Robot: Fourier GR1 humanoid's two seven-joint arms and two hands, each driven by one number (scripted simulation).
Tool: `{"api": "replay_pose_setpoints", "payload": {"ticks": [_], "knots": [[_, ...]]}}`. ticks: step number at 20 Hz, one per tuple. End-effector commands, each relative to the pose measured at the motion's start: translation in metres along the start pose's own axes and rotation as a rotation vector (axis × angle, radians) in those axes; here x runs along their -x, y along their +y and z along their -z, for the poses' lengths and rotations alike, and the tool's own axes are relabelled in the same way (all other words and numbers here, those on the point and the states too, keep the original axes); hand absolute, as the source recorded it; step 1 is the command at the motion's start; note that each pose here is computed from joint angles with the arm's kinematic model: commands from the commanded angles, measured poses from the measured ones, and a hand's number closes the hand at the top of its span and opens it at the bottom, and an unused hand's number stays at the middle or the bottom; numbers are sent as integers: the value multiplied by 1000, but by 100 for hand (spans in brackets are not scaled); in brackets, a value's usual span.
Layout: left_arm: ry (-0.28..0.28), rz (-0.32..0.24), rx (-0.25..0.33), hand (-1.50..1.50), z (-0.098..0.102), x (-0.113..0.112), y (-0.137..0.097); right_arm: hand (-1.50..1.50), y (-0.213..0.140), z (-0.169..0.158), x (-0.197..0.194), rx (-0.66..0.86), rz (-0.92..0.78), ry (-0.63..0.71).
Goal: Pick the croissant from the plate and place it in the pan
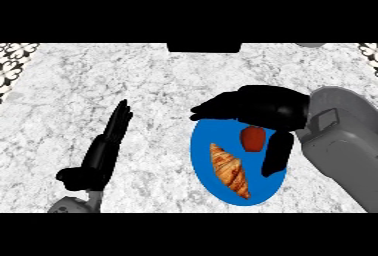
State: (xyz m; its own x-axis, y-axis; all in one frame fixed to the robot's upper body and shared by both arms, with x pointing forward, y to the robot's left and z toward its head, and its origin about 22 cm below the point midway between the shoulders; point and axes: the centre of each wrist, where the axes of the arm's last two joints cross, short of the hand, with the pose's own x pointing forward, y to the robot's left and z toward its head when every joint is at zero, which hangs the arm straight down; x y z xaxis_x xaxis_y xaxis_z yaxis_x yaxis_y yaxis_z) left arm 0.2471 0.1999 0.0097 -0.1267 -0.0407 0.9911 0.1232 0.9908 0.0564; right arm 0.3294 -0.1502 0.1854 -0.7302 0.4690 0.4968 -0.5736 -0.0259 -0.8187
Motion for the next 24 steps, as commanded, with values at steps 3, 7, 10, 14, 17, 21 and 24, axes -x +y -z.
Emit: {"api": "replay_pose_setpoints", "payload": {"ticks": [3, 7, 10, 14, 17, 21, 24], "knots": [[9, -4, 3, 0, -3, 11, -14, -150, 19, 31, -25, -227, -235, 134], [3, -2, -3, 0, -2, 7, 1, -150, 64, 61, -40, -363, -340, 155], [8, 1, 2, 0, -10, 3, 2, -150, 79, 72, -51, -392, -433, 192], [1, -4, -6, 0, -5, 0, 23, -150, 96, 53, -34, -423, -462, 244], [2, -18, -15, 0, -6, -3, -9, -150, 106, 78, -11, -424, -469, 269], [-13, -16, 4, 0, -11, 3, 0, -150, 104, 56, -10, -431, -444, 280], [0, -9, -1, 0, -19, 1, 3, -150, 115, 68, -5, -415, -439, 290]]}}
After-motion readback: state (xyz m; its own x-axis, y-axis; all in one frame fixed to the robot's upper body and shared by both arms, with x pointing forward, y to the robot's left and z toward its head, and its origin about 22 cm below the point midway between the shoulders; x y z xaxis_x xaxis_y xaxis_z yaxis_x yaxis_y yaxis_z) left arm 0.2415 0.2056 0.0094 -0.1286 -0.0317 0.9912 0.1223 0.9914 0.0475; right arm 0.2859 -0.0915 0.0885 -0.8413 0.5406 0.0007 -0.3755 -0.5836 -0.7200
